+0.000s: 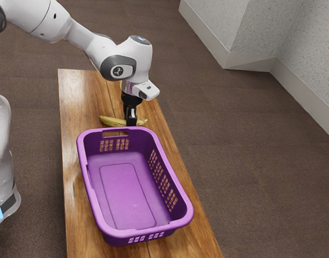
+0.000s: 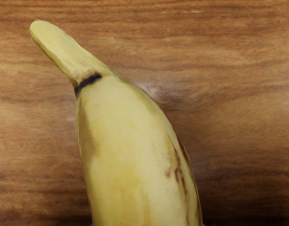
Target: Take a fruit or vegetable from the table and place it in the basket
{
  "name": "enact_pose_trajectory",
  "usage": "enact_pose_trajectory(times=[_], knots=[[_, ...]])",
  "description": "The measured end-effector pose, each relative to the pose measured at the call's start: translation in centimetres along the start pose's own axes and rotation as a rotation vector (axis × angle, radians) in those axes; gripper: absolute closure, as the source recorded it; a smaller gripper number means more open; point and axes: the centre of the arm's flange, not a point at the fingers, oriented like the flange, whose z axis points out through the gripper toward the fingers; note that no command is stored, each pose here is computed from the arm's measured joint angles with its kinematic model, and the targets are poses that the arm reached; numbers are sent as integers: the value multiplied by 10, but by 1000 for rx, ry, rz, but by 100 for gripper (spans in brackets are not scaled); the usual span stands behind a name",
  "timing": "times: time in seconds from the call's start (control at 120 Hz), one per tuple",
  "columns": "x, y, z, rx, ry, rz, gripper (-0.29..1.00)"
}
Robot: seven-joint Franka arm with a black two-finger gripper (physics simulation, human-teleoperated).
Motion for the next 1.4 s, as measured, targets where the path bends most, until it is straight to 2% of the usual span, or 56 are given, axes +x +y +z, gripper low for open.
enact_pose_trajectory(times=[0.367, 0.6, 0.742, 0.883, 1.017, 1.142, 1.4], knots=[[8, 5, -25, 30, 29, 29, 54], [44, 23, -127, 97, 119, 88, 54], [59, 68, -185, 137, 164, 168, 54], [62, 126, -217, 163, 178, 261, 54], [59, 189, -218, 177, 158, 354, 54], [36, 233, -185, 183, 93, 419, 55], [-27, 265, -140, 172, 26, 450, 54]])
